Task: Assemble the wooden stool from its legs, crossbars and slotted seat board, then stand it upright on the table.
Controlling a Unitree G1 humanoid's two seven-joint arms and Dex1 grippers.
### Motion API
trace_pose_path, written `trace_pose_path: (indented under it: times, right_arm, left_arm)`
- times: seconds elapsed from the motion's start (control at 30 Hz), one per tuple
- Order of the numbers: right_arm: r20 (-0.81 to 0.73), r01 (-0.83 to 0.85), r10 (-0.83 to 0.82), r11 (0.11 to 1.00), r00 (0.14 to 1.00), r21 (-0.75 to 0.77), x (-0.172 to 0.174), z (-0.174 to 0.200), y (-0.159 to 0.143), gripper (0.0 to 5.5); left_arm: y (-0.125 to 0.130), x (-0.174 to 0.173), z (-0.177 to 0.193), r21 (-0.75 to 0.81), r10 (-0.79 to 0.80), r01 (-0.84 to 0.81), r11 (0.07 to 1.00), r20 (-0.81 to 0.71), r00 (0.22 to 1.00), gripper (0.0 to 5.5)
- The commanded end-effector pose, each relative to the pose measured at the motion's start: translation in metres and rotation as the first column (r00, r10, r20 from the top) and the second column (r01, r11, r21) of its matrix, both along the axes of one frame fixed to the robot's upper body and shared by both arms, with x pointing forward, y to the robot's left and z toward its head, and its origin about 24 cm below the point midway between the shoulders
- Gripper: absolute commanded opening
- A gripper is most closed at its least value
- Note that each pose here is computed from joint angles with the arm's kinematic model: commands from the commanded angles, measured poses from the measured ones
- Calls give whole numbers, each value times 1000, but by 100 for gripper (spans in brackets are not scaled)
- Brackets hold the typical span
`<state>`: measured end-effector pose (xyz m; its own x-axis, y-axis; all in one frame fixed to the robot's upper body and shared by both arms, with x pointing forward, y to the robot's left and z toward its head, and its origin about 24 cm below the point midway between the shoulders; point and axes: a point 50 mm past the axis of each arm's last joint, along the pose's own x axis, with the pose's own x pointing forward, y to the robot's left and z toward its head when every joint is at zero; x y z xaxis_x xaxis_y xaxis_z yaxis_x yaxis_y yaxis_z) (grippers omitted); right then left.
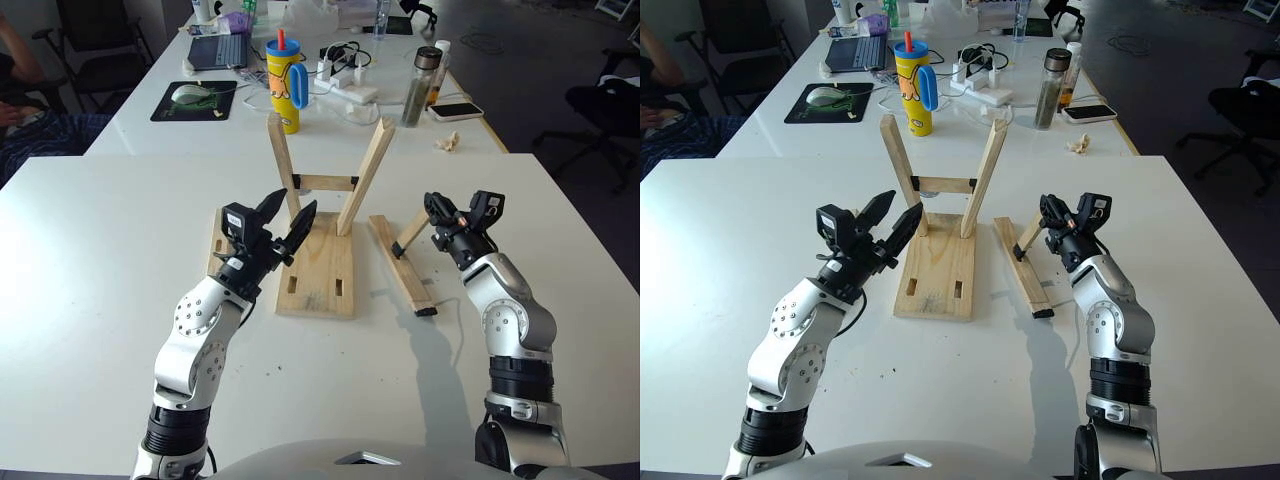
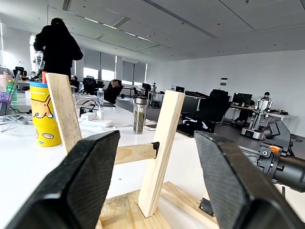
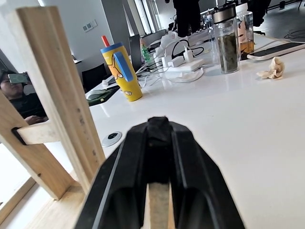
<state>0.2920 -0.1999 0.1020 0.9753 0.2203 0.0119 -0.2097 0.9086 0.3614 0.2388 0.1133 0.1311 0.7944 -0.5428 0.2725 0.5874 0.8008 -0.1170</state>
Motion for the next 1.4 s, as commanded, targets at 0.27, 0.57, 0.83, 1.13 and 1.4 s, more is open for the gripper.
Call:
trace_pose_path:
  times: [0.27,0.57,0.83,1.13,1.4]
  right_arm:
    - [5,57,-57,998,998,-32,-3,-1,-3,43]
    - [-14,35,-37,997,999,-75,-2,-14,3,43]
    - [29,14,-11,992,1000,-128,-2,-21,13,43]
    - [40,-20,30,976,999,-215,-14,-36,22,43]
    - [0,-44,46,961,999,-273,-27,-54,22,43]
  left_arm:
    - [1,2,1,30,-18,18,999,-2,1000,292]
    - [2,3,2,31,-11,11,999,0,1000,292]
    - [-1,4,2,34,-22,22,999,1,1000,292]
    - [0,2,0,32,-13,13,999,-4,1000,292]
    - [1,1,-2,34,-9,10,999,-11,1000,292]
